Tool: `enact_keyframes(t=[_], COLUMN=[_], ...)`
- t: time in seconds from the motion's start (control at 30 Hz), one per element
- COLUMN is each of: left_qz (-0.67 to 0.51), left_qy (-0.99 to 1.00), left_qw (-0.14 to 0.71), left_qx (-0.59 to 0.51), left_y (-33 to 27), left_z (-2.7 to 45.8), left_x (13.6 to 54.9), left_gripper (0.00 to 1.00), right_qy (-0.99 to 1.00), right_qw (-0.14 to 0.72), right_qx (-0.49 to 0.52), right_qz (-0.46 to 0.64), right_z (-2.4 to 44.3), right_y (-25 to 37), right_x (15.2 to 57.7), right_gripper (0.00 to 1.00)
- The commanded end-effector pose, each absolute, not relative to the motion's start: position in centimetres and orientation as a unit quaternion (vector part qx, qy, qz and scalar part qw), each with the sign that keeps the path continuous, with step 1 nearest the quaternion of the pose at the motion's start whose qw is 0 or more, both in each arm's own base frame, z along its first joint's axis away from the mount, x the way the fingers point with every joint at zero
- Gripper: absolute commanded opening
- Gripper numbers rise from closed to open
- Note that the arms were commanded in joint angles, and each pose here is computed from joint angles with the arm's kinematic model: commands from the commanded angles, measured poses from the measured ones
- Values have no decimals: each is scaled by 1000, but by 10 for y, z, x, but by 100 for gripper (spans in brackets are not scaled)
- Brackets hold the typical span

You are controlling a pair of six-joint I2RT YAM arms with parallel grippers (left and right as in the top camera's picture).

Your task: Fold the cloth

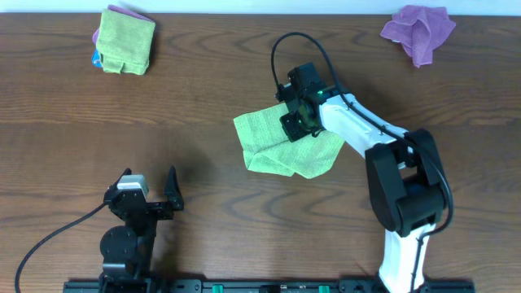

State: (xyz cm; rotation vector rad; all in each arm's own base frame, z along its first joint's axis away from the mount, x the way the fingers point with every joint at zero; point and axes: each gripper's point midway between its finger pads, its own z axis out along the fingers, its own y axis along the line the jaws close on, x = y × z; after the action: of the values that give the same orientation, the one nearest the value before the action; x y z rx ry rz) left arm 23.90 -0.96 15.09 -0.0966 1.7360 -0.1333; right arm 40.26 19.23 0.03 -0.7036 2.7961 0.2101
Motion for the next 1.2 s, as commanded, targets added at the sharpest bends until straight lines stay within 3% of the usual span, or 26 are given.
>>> enact_keyframes(t=[0.0, 0.47, 0.7, 0.87, 1.1, 1.17], left_qz=[-55, -56, -55, -55, -56, -55], left_qy=[773, 773, 773, 773, 773, 773], left_qw=[630, 630, 630, 630, 630, 630], left_qx=[-49, -49, -49, -49, -49, -49], left_y=[-8, -8, -8, -8, -8, -8], left_z=[134, 134, 134, 134, 134, 134], left_x=[239, 239, 239, 239, 239, 239], left_gripper=[95, 95, 95, 95, 95, 95], right_qy=[959, 964, 972, 970, 972, 972], right_qw=[112, 110, 116, 133, 121, 120], right_qx=[-247, -230, -193, -187, -187, -190], right_qz=[77, 76, 75, 77, 75, 74], right_z=[-11, -66, -84, -73, -23, -1], right_y=[200, 206, 205, 206, 211, 212], right_x=[396, 415, 453, 474, 487, 492], right_gripper=[2, 1, 1, 1, 1, 12])
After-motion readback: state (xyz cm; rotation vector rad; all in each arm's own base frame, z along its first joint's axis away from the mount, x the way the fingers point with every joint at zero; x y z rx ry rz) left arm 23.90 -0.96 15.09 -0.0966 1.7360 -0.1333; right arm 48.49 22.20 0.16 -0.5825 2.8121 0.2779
